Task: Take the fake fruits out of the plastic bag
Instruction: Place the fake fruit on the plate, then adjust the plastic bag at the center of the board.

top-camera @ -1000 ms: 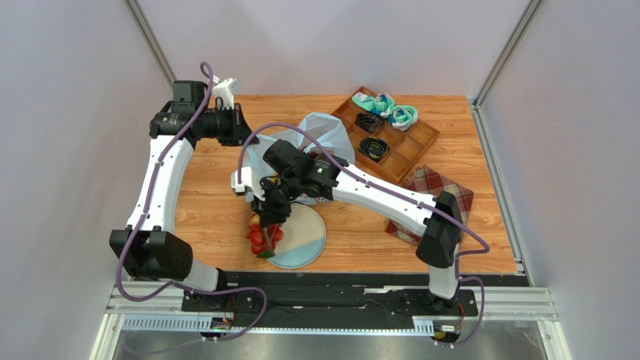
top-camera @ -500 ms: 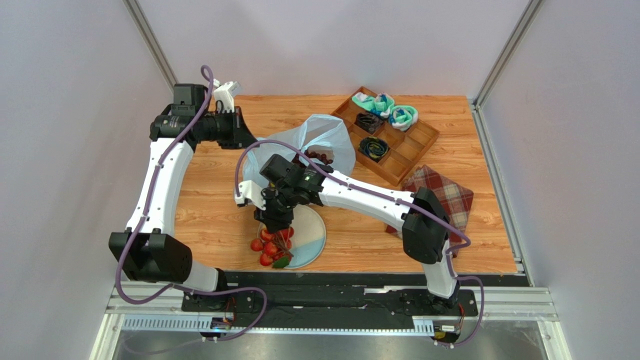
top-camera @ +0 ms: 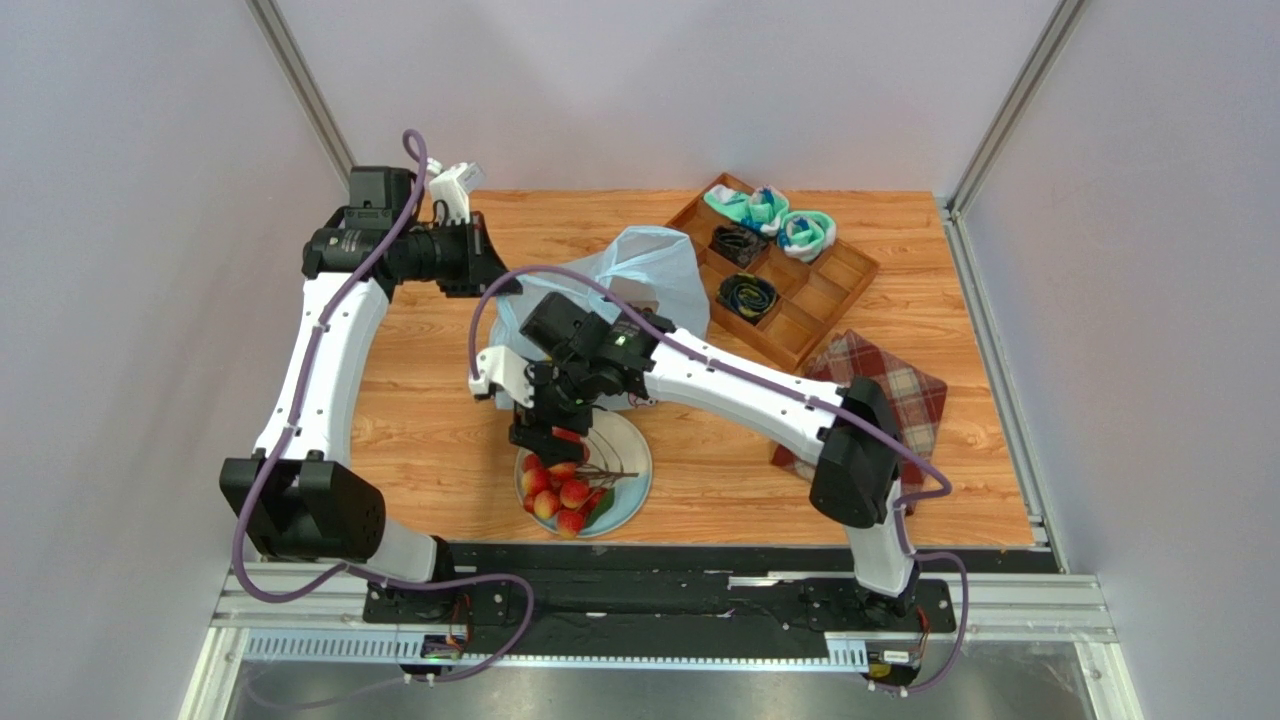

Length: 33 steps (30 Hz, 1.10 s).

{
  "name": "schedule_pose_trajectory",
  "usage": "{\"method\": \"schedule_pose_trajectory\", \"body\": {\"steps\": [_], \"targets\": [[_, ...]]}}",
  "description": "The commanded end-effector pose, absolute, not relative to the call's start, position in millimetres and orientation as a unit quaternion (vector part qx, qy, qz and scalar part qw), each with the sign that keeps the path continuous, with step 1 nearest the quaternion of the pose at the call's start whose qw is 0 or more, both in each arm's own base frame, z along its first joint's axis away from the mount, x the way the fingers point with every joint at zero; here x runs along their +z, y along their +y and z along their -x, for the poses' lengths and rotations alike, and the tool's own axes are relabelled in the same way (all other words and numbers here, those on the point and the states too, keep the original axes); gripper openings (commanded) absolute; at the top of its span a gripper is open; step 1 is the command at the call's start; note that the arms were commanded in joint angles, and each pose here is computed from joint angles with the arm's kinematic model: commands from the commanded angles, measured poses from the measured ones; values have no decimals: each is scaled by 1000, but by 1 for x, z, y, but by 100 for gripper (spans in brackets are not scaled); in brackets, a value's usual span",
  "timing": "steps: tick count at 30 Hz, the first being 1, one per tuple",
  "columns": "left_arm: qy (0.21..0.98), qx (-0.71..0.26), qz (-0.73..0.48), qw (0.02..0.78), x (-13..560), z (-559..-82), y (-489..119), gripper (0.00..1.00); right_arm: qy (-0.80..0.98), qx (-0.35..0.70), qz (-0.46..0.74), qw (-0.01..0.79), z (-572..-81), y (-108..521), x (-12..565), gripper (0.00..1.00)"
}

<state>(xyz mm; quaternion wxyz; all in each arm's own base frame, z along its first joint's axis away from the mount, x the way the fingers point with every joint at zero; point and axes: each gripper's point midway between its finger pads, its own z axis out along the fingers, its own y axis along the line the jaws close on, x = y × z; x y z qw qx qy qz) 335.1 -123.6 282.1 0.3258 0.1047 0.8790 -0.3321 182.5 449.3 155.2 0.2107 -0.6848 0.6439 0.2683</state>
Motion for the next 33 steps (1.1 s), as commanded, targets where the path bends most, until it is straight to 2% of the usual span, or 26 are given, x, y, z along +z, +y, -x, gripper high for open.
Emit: {"method": "schedule_pose_trajectory", "body": {"steps": [1, 5, 7, 8, 10, 11, 12, 14, 18, 21, 24, 25, 26, 28, 30, 33], "targets": [[870, -341, -106, 341, 294, -339, -125, 0, 581, 337, 656, 344, -166, 432, 337, 75], [873, -346, -103, 328, 284, -331, -126, 0, 545, 305, 671, 399, -164, 391, 382, 73], [872, -351, -103, 327, 285, -325, -127, 0, 541, 254, 668, 444, -198, 382, 377, 65], [874, -354, -99, 318, 281, -321, -128, 0, 565, 231, 669, 425, -213, 376, 342, 63], [874, -356, -96, 317, 281, -314, -128, 0, 582, 202, 653, 441, -253, 365, 325, 54], [874, -358, -96, 314, 279, -310, -129, 0, 594, 197, 653, 427, -264, 362, 307, 46], [874, -358, -97, 313, 278, -309, -129, 0, 615, 195, 648, 405, -285, 360, 281, 42], [875, -357, -99, 312, 274, -307, -129, 0, 633, 194, 639, 391, -306, 363, 257, 37], [878, -353, -98, 309, 268, -308, -128, 0, 655, 192, 626, 379, -335, 374, 219, 35], [881, -347, -96, 307, 265, -307, -126, 0, 669, 141, 621, 384, -351, 358, 208, 30], [883, -347, -93, 303, 261, -306, -125, 0, 697, 133, 608, 356, -335, 311, 199, 24], [882, -349, -90, 304, 262, -307, -126, 0, 719, 127, 611, 306, -316, 286, 166, 24], [882, -354, -88, 300, 259, -306, -127, 0, 723, 105, 606, 314, -308, 265, 176, 23], [880, -360, -82, 298, 257, -307, -129, 0, 742, 81, 609, 267, -285, 222, 143, 23], [880, -365, -77, 293, 254, -307, -131, 0, 740, 62, 611, 273, -276, 196, 145, 24], [880, -383, -58, 273, 248, -304, -135, 0, 731, 63, 622, 274, -267, 189, 149, 27]]}}
